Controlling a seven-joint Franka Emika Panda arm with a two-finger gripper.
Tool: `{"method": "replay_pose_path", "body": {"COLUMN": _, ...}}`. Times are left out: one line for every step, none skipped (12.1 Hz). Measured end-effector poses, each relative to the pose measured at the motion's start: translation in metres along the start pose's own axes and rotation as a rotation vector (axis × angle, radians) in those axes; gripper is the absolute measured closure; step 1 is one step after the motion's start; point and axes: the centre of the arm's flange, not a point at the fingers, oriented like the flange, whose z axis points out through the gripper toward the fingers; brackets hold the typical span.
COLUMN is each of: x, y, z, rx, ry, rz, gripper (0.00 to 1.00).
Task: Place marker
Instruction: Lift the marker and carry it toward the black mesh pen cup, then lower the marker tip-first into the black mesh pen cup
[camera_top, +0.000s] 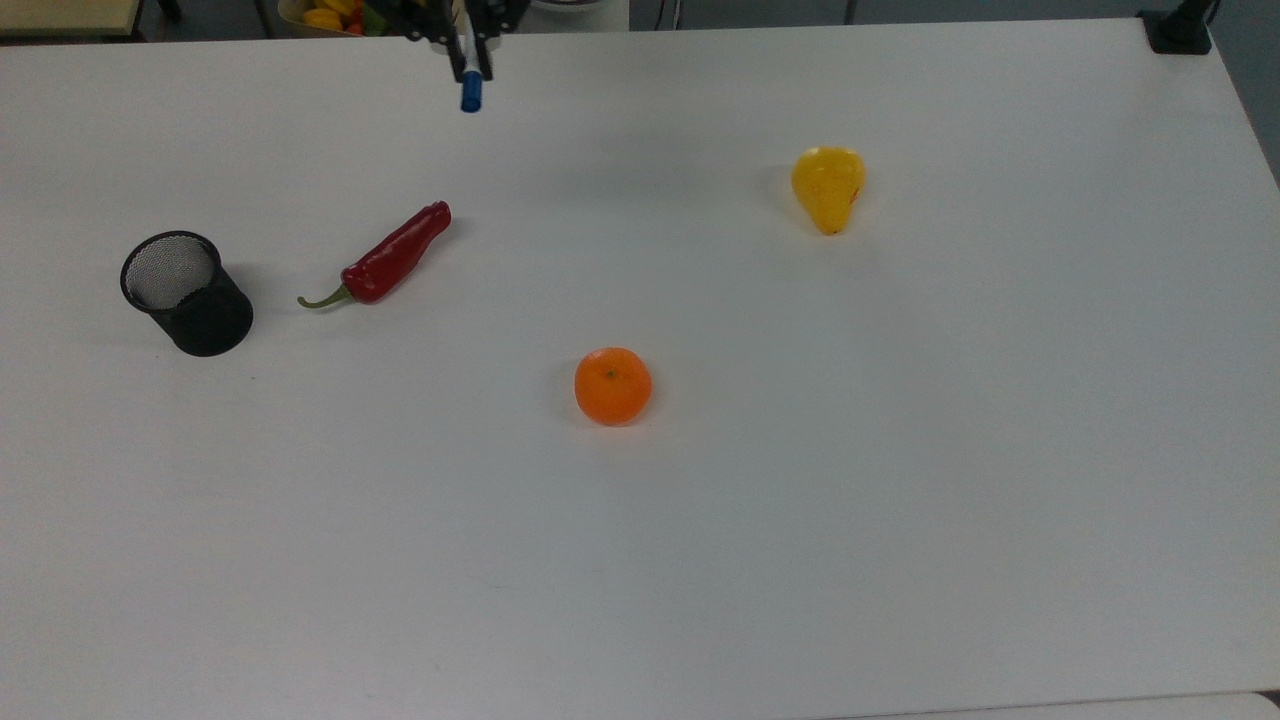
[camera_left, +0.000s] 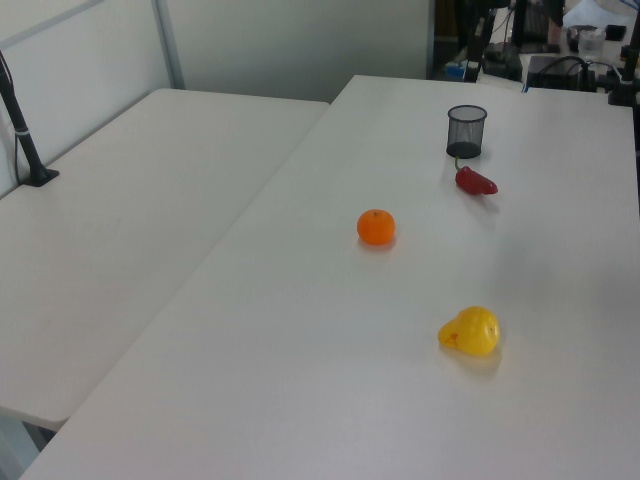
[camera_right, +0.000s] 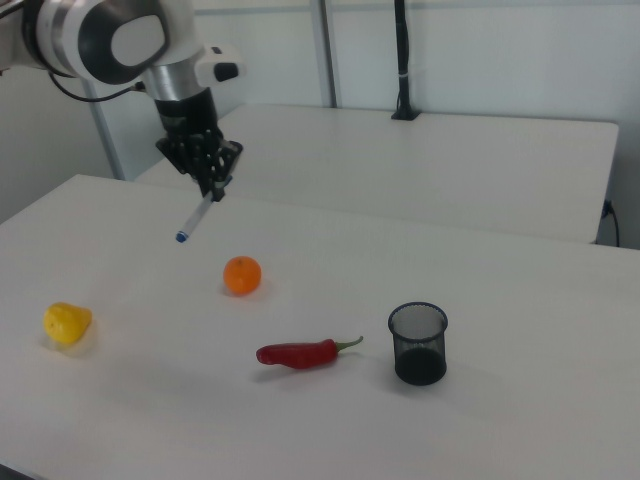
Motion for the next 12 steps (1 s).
{"method": "replay_pose_path", "body": {"x": -0.001, "y": 0.023, "z": -0.005, "rx": -0.008, "ry": 0.037, "rz": 0.004, "gripper": 0.84}}
{"method": "replay_pose_path", "body": {"x": 0.0, "y": 0.043, "z": -0.011, "rx": -0.027, "ry": 0.088, "rz": 0.018, "gripper": 0.84}}
{"method": "replay_pose_path", "body": {"x": 0.002, "y": 0.06, "z": -0.015, "rx": -0.047, "ry": 0.136, "rz": 0.038, "gripper": 0.84}}
{"method": "replay_pose_path", "body": {"x": 0.004, "y": 0.074, "z": -0.016, "rx": -0.067, "ry": 0.182, "rz": 0.057, "gripper": 0.84}}
{"method": "replay_pose_path", "body": {"x": 0.005, "y": 0.089, "z": -0.014, "rx": -0.087, "ry": 0.226, "rz": 0.08, "gripper": 0.84}}
{"method": "replay_pose_path", "body": {"x": 0.006, "y": 0.099, "z": -0.012, "rx": -0.093, "ry": 0.258, "rz": 0.099, "gripper": 0.84}}
{"method": "replay_pose_path", "body": {"x": 0.007, "y": 0.118, "z": -0.006, "rx": -0.1, "ry": 0.316, "rz": 0.137, "gripper": 0.84}}
{"method": "replay_pose_path", "body": {"x": 0.005, "y": 0.136, "z": 0.0, "rx": -0.11, "ry": 0.361, "rz": 0.173, "gripper": 0.84}}
{"method": "replay_pose_path", "body": {"x": 0.003, "y": 0.154, "z": 0.007, "rx": -0.131, "ry": 0.399, "rz": 0.205, "gripper": 0.84}}
{"method": "replay_pose_path", "body": {"x": 0.001, "y": 0.167, "z": 0.013, "rx": -0.154, "ry": 0.424, "rz": 0.226, "gripper": 0.84}}
{"method": "replay_pose_path", "body": {"x": 0.001, "y": 0.175, "z": 0.018, "rx": -0.166, "ry": 0.441, "rz": 0.239, "gripper": 0.84}}
{"method": "replay_pose_path", "body": {"x": -0.001, "y": 0.183, "z": 0.024, "rx": -0.175, "ry": 0.461, "rz": 0.256, "gripper": 0.84}}
